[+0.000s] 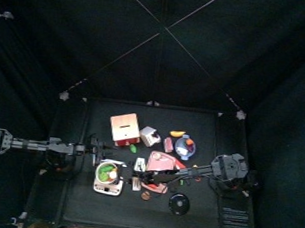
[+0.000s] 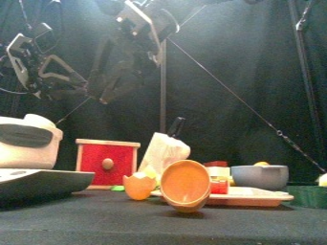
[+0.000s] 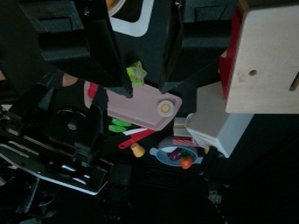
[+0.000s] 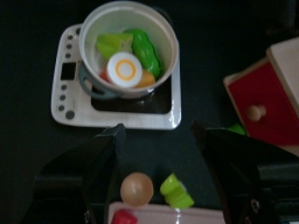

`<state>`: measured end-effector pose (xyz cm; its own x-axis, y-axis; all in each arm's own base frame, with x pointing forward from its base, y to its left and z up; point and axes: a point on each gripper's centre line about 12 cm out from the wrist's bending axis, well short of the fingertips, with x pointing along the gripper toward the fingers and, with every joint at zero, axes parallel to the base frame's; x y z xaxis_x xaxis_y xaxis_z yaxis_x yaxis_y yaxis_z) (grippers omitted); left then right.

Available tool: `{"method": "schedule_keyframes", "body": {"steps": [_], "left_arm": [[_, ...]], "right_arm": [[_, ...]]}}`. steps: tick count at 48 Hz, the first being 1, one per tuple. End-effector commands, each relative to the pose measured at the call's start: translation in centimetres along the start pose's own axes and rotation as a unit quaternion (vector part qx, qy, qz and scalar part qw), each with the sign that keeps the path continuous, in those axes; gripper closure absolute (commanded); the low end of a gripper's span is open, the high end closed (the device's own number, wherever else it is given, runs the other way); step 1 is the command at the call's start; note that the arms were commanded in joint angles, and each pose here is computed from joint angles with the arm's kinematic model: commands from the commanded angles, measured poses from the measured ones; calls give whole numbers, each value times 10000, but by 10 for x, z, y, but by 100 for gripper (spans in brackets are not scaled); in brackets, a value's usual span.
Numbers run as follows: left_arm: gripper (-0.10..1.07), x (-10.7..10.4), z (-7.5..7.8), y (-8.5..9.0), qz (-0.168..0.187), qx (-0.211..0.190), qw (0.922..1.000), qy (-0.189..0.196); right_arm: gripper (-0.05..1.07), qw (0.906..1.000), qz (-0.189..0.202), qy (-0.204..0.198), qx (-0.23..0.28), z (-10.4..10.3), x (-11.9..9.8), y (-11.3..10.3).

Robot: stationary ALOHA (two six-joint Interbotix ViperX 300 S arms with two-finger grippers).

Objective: Grab egg half

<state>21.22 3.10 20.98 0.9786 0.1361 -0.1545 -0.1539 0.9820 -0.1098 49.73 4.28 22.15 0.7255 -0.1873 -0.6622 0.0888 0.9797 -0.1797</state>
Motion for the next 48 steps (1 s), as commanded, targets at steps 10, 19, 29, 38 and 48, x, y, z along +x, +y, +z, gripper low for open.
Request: {"method": "schedule_keyframes", "body": {"steps": [10,19,29,38,48], "left_arm": [[24,4,11,-3,-65,102,9998,-154],[24,3,8,-4,-123,196,9997,-100],[24,2,5,-16,-411,344,9986,-50],[24,2,4,-16,-431,352,9984,-41],[24,2,4,-16,-428,345,9985,-41]], "right_arm": [[9,9968,-342,335,644,-46,-28,-29],[9,9916,-797,779,652,-85,-18,-63],[9,9819,-1138,1294,786,-123,-6,-98],[9,9791,-1143,1432,886,-139,-4,-106],[9,9782,-1061,1535,908,-151,-2,-103]]}}
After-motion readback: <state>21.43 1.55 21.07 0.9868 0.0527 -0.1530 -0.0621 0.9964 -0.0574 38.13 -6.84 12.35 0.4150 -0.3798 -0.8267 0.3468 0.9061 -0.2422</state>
